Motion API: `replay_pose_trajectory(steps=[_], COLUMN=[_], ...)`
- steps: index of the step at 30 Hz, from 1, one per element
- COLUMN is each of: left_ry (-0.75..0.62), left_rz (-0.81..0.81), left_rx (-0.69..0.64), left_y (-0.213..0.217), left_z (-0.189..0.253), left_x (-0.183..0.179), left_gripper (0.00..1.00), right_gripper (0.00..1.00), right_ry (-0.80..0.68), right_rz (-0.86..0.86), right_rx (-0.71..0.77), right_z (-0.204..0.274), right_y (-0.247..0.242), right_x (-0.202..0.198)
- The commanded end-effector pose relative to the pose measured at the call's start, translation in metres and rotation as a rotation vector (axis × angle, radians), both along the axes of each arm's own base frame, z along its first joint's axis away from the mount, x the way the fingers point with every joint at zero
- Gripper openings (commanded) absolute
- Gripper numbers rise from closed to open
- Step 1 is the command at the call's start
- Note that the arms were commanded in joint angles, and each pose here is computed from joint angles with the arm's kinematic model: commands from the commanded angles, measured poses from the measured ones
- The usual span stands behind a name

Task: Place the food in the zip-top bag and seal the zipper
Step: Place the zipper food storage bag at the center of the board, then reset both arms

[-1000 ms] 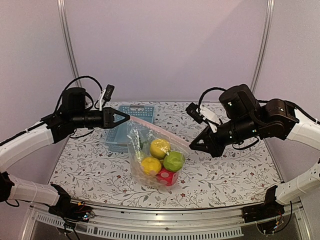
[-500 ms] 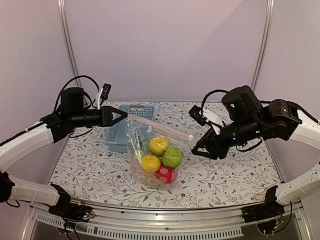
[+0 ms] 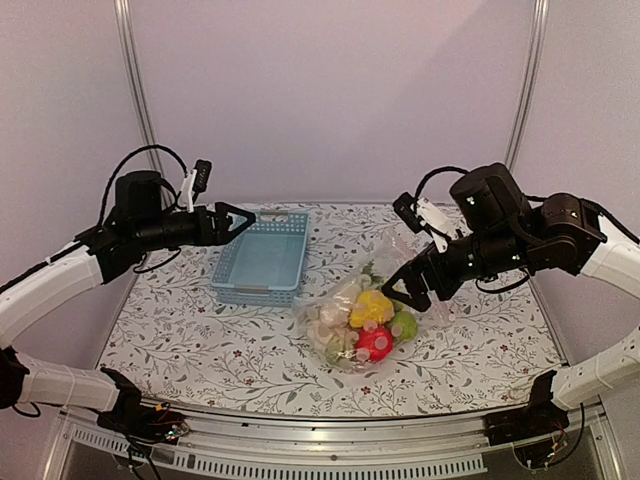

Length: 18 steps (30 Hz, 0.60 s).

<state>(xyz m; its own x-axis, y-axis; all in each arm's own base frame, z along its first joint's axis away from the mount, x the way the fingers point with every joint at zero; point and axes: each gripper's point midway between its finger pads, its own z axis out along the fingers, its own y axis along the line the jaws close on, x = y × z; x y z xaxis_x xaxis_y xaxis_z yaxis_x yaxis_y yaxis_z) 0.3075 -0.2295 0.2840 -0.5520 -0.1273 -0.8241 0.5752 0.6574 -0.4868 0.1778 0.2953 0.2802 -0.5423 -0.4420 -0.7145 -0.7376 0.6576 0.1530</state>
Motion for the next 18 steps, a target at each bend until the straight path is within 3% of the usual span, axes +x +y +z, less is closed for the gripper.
replay_pose_trajectory(steps=[1,10,18], left_ry=[0.001,0.073,0.052], left_rz=[0.159,0.394,0.693], left_rx=[0.051,0.063,0.116], left_y=[0.033,0.109,0.202], left_z=[-0.002,-0.035,-0.044], left_x=[0.022,0.053,0.060], left_gripper=[1.00,0.99,1.00], right_gripper=[0.99,0.99,0.99], right_ry=[-0.046,0.032,0.037], right_rz=[-0.189,-0.478,-0.787], right_rx=[0.025,0.103,0.178], right_z=[0.010,-0.030,-0.072], right_y=[-0.021,-0.078,-0.172], right_x=[0.038,0.109,0.165])
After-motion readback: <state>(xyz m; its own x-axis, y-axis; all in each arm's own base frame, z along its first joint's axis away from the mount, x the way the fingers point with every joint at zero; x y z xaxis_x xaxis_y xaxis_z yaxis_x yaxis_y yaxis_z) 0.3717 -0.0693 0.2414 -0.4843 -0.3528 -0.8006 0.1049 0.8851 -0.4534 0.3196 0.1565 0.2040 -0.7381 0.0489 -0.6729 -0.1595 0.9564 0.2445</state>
